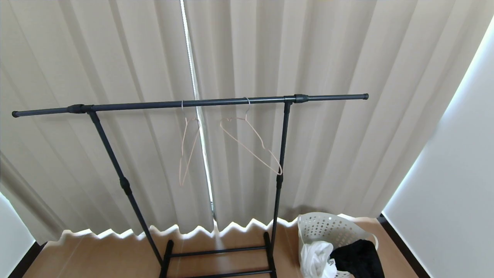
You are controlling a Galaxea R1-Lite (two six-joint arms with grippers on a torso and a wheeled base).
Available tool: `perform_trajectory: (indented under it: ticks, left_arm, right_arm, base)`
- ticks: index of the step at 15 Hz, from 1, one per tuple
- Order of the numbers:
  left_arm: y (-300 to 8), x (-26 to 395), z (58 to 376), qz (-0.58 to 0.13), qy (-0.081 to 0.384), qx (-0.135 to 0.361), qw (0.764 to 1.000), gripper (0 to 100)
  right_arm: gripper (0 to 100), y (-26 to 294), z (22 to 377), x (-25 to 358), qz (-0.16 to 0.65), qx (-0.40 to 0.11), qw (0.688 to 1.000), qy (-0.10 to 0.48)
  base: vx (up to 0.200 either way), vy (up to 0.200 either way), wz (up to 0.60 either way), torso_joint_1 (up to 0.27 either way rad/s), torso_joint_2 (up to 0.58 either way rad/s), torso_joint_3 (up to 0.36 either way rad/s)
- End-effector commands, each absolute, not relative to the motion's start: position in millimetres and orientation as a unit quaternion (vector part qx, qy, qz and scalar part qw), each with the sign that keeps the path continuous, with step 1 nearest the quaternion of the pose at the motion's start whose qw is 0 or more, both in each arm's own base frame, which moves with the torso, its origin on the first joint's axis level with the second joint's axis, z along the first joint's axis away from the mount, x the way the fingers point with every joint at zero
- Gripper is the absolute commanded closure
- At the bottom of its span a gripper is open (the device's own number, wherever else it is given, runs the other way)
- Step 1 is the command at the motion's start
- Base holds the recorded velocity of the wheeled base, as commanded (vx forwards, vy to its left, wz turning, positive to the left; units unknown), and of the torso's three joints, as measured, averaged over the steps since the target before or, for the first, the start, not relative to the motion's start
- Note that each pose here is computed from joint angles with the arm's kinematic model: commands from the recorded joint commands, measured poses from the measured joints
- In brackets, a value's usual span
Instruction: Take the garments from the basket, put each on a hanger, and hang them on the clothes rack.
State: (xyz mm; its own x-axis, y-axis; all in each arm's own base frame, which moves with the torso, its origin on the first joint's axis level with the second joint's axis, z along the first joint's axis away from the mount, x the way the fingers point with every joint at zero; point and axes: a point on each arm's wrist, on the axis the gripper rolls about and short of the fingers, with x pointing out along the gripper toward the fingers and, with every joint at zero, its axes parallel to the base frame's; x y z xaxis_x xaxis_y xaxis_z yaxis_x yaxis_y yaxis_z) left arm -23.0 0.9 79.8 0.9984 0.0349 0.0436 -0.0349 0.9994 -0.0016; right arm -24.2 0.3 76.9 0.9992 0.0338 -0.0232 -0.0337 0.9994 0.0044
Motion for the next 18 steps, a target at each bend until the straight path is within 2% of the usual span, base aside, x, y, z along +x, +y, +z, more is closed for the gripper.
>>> perform_trajectory:
  ticks: [1, 11, 18]
  left_arm:
    - [0.9, -22.9, 79.9, 0.018, -0.021, 0.000, 1.000, 0]
    - [0.9, -22.9, 79.9, 0.016, -0.021, 0.001, 1.000, 0]
    - [0.9, -22.9, 79.9, 0.017, -0.021, -0.001, 1.000, 0]
  right_arm:
    - [0, 0.2, 76.8, -24.3, 0.015, 0.002, 1.000, 0.012]
    - [0, 0.3, 76.6, -24.3, 0.018, -0.001, 1.000, 0.012]
    - [0, 0.3, 76.6, -24.3, 0.018, 0.000, 1.000, 0.012]
  base:
    - [0.000, 0.000, 0.00, 0.000, 0.00, 0.000]
    - [0.000, 0.000, 0.00, 0.000, 0.00, 0.000]
    - [0.000, 0.000, 0.00, -0.131, 0.29, 0.156]
